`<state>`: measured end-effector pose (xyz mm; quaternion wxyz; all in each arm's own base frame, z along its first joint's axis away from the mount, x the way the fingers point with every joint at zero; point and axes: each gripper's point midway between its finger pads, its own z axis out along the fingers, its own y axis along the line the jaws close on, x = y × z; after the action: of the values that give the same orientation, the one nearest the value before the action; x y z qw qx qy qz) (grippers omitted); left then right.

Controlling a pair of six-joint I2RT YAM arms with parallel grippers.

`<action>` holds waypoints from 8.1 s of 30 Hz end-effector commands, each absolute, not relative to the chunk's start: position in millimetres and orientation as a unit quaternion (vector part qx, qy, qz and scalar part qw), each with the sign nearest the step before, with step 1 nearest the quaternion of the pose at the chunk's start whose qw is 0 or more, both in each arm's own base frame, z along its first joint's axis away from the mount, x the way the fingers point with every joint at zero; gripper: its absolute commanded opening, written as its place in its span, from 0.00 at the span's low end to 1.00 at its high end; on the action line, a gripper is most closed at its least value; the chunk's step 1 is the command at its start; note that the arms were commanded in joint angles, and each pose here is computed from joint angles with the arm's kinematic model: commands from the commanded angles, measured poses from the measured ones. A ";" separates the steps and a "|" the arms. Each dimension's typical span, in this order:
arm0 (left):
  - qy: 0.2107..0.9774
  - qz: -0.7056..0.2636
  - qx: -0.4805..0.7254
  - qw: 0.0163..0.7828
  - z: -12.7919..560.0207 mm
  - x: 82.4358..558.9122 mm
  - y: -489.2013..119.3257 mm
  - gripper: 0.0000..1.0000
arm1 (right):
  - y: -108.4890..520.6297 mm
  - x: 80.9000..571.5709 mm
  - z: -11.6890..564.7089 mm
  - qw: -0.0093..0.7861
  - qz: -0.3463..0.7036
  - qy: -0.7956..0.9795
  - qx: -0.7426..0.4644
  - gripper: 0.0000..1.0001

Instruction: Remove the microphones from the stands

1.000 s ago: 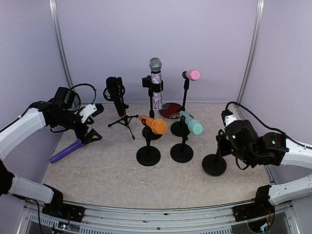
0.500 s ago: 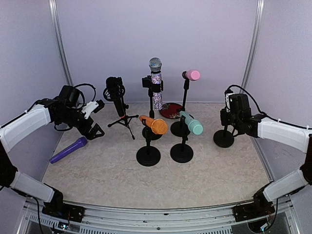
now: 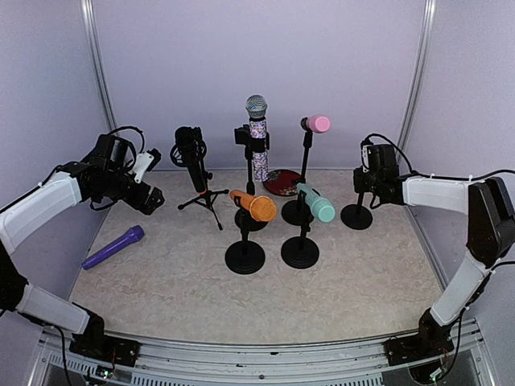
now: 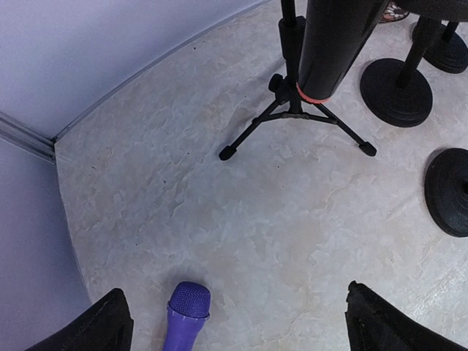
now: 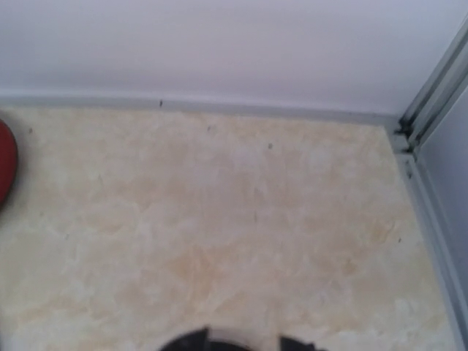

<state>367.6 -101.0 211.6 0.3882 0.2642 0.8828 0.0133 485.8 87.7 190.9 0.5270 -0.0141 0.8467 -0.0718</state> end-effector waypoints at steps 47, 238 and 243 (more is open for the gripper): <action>0.800 -0.120 0.353 0.470 253.6 323.9 -159.9 0.99 | 413.7 221.3 310.8 0.554 0.172 0.768 -0.273 0.94; 0.828 0.143 0.497 0.217 44.0 266.9 18.0 0.20 | 500.9 278.7 304.6 0.473 0.259 0.770 -0.342 0.92; 0.846 0.169 0.461 0.207 30.6 269.5 43.3 0.24 | 504.6 294.5 283.6 0.462 0.240 0.773 -0.363 0.90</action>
<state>242.2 17.2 21.7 0.1800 0.4865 0.8489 0.1014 276.8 508.2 305.6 0.4712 -0.3412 0.7639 0.2792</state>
